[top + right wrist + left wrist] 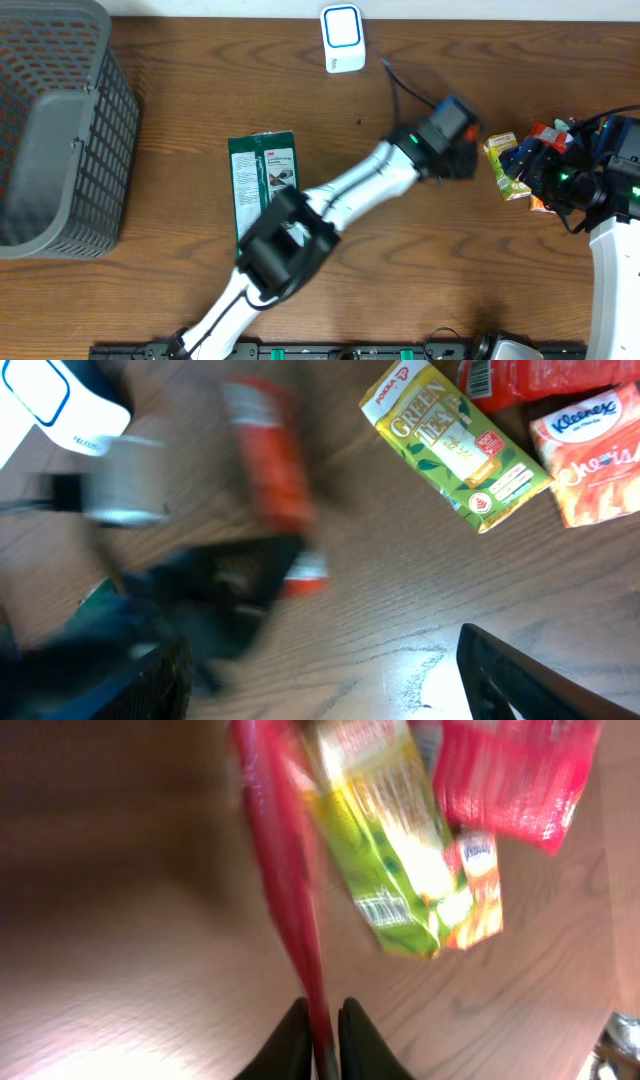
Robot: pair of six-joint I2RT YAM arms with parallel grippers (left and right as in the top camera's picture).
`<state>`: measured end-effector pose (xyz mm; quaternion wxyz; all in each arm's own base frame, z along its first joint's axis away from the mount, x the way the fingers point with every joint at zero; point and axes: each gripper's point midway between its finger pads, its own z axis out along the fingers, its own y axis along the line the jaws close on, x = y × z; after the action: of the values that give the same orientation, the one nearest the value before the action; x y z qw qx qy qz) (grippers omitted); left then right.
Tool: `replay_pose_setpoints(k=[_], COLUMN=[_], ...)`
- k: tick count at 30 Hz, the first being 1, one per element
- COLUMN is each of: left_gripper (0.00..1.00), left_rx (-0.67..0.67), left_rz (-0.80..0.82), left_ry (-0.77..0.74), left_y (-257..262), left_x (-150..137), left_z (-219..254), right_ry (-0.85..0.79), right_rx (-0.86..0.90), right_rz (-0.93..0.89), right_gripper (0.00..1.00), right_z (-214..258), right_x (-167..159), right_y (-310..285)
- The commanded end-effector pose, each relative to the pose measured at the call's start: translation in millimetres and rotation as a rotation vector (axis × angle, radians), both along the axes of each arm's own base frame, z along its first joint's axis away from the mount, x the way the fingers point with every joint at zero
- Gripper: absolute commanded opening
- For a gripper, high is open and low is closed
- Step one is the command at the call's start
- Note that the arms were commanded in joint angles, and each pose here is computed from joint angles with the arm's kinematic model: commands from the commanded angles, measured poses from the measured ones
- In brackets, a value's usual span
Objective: Scan the item barcode
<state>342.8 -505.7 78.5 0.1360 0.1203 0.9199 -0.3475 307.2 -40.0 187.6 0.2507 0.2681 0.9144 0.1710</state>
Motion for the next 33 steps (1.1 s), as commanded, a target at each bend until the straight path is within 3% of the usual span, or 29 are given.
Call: replay_pose_setpoints(k=[1,3,5,8,16,21,24,30,33], left_gripper=[0.14,0.23,0.54,0.71,0.73,0.73,0.74,0.73,0.74], left_rx=[-0.040,-0.061,-0.063,-0.060,0.013,0.128,0.232,0.386,0.508], left_rz=[-0.027,-0.051,-0.084,-0.123,0.021,0.087,0.064,0.024,0.047], left_ry=[0.018,-0.008,-0.056,-0.123,-0.127,-0.072,-0.047,0.061,0.063], left_y=[-27.1,-37.6,-40.8,-38.3,36.0,119.5,173.4,239.6,272.0], left_x=[-18.5,-22.8,-21.9,-15.5,26.2,39.8,37.4,25.5,28.9], left_z=[-19.3,-22.3,-21.3,-9.8,61.6,92.6,98.8,82.9,73.1], right_ry=[0.005,0.006,0.006,0.006,0.003,0.015,0.072,0.081,0.016], right_rx=[-0.019,-0.019,-0.019,-0.024,-0.026,-0.044,-0.111,-0.256,-0.275], right_rz=[0.003,0.004,0.004,0.013,0.093,0.185,0.207,0.208,0.210], right_gripper=[0.80,0.80,0.82,0.84,0.73,0.46,0.32,0.27,0.12], right_z=[-2.3,-2.3,-2.3,-2.6,-2.7,-7.7,-29.4,-84.5,-104.6], right_x=[-1.4,-1.6,-1.6,-2.0,-0.8,-2.2,-9.8,-8.5,1.1], right_y=[-3.8,-3.8,-3.8,-3.5,15.7,39.2,43.6,37.3,38.0])
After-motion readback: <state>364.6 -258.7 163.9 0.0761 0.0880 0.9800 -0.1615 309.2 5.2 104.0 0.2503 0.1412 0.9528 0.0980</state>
